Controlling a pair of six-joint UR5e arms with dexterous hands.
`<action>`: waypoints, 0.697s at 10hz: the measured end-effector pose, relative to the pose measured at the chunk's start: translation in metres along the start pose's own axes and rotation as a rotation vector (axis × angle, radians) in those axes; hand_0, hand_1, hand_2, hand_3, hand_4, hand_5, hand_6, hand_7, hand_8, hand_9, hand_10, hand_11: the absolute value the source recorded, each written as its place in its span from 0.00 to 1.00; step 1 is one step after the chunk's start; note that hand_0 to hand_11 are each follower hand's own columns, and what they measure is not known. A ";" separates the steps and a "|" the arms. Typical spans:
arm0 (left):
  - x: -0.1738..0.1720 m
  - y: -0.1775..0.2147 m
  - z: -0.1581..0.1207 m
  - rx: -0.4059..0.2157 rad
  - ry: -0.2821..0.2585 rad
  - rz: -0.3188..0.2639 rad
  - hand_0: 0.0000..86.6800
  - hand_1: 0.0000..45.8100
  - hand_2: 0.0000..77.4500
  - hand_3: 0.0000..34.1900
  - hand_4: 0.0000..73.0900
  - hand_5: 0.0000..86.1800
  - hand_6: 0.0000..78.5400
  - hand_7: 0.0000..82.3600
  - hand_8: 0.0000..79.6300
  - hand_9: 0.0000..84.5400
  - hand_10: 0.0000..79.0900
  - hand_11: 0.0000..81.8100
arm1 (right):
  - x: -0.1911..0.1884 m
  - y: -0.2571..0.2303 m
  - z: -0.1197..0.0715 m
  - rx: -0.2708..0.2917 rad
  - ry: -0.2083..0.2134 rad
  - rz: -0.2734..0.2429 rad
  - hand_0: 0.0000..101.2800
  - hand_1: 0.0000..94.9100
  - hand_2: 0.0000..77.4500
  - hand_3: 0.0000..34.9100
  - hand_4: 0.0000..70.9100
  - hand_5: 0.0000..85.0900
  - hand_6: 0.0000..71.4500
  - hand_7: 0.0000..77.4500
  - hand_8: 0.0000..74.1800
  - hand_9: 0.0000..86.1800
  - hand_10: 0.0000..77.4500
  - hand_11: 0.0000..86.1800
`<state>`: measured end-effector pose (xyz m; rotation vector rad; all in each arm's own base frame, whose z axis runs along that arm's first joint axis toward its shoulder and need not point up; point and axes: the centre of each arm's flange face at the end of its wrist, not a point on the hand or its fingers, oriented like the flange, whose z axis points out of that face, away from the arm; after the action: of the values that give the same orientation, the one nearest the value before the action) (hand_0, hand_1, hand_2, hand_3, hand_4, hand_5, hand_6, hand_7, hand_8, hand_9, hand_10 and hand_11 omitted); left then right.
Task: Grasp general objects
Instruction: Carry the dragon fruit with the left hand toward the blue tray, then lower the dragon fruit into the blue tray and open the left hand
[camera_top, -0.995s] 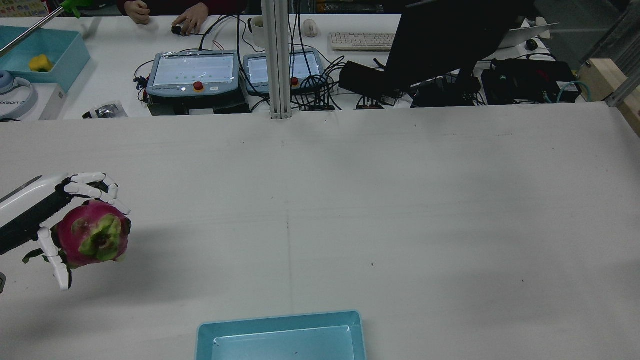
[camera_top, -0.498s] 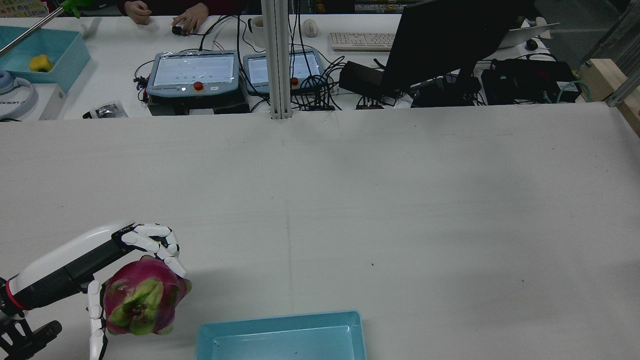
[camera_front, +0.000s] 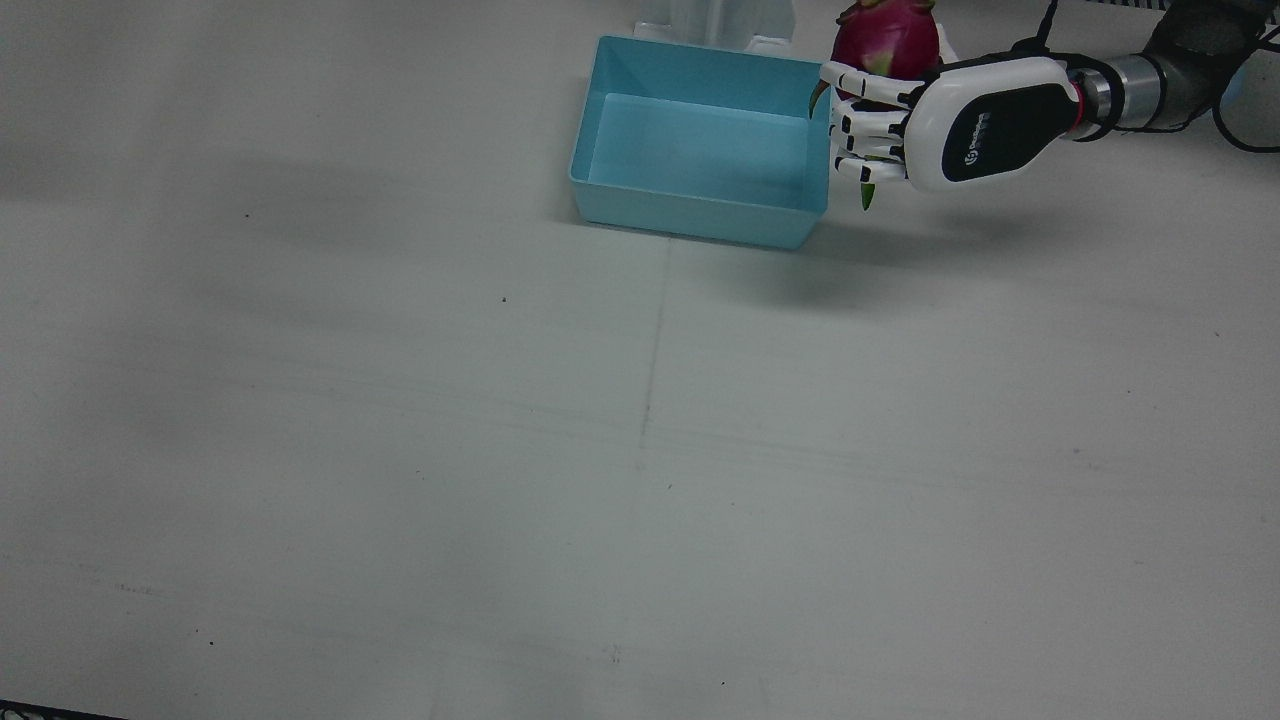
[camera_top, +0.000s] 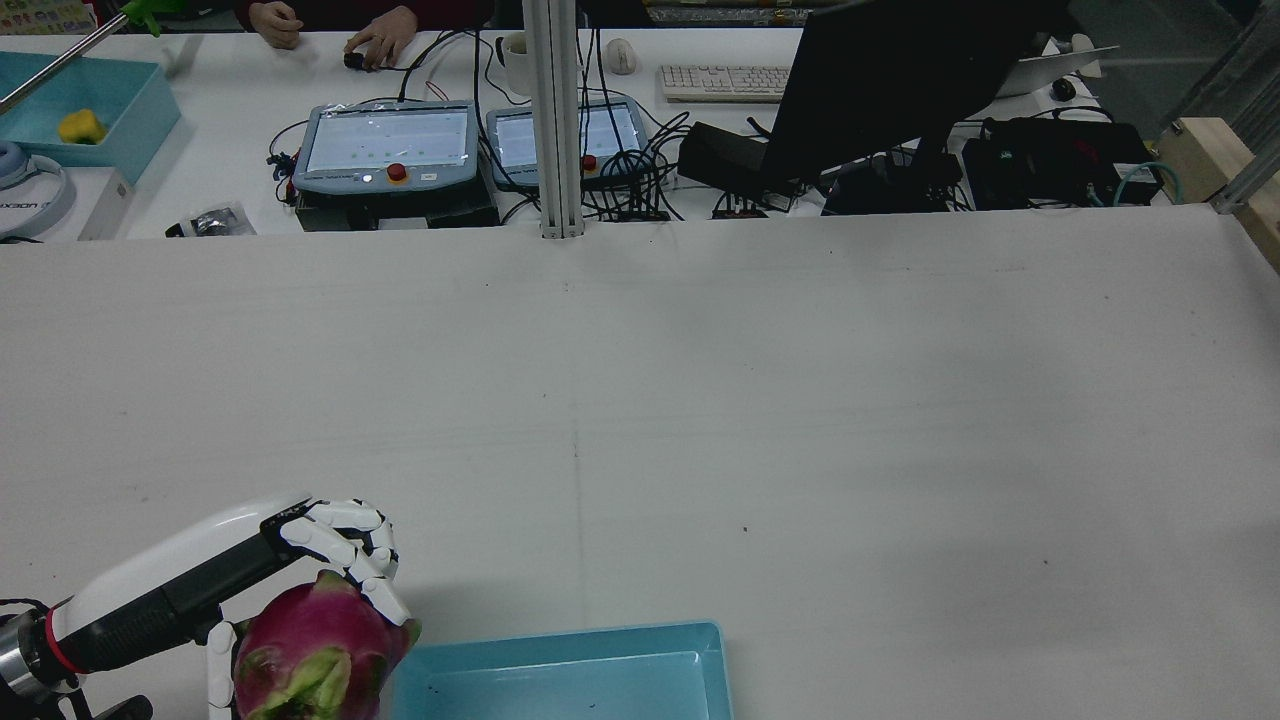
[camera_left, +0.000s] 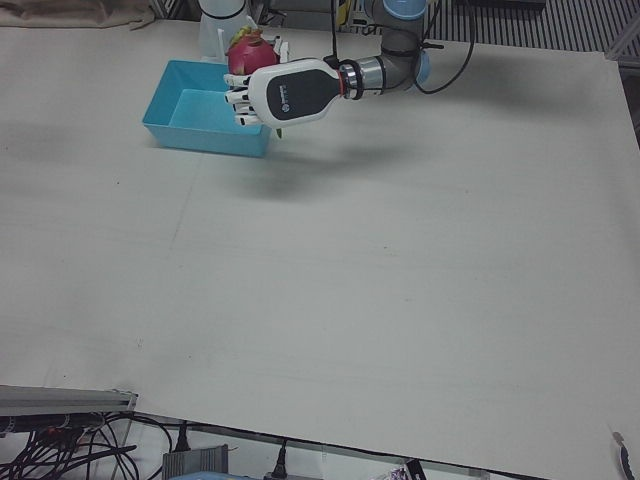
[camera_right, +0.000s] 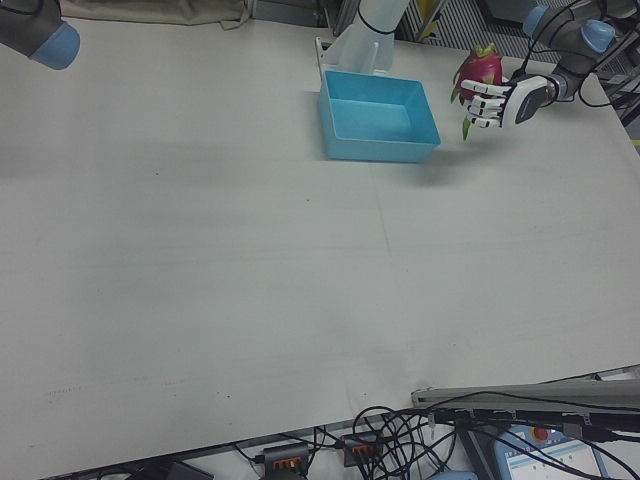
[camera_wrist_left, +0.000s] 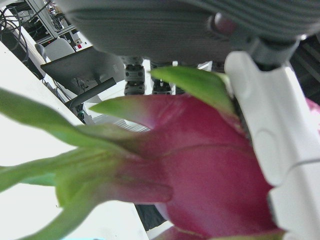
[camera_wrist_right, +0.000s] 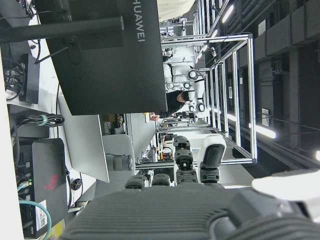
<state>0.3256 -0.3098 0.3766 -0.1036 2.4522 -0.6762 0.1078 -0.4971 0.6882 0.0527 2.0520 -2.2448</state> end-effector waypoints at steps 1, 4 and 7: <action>-0.002 0.002 0.000 0.005 -0.004 -0.007 0.91 0.00 0.01 0.00 0.76 0.22 0.50 0.84 0.56 0.55 0.18 0.73 | 0.000 0.000 0.000 0.000 0.000 0.000 0.00 0.06 0.02 0.00 0.00 0.87 0.00 0.00 0.00 0.01 0.00 0.01; -0.011 0.010 0.000 0.006 -0.017 -0.041 0.92 0.00 0.01 0.00 0.78 0.22 0.52 0.84 0.56 0.55 0.19 0.73 | 0.000 0.000 0.000 0.000 0.000 0.000 0.00 0.06 0.02 0.00 0.00 0.87 0.00 0.00 0.00 0.01 0.00 0.01; -0.036 0.041 0.010 0.003 -0.025 -0.108 0.93 0.00 0.01 0.00 0.79 0.22 0.53 0.85 0.56 0.55 0.18 0.71 | 0.000 0.000 0.000 0.000 0.000 0.000 0.00 0.06 0.02 0.00 0.00 0.87 0.00 0.00 0.00 0.01 0.00 0.01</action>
<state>0.3640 -0.2704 0.3683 -0.2440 2.4352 -0.7209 0.1076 -0.4970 0.6883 0.0530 2.0518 -2.2453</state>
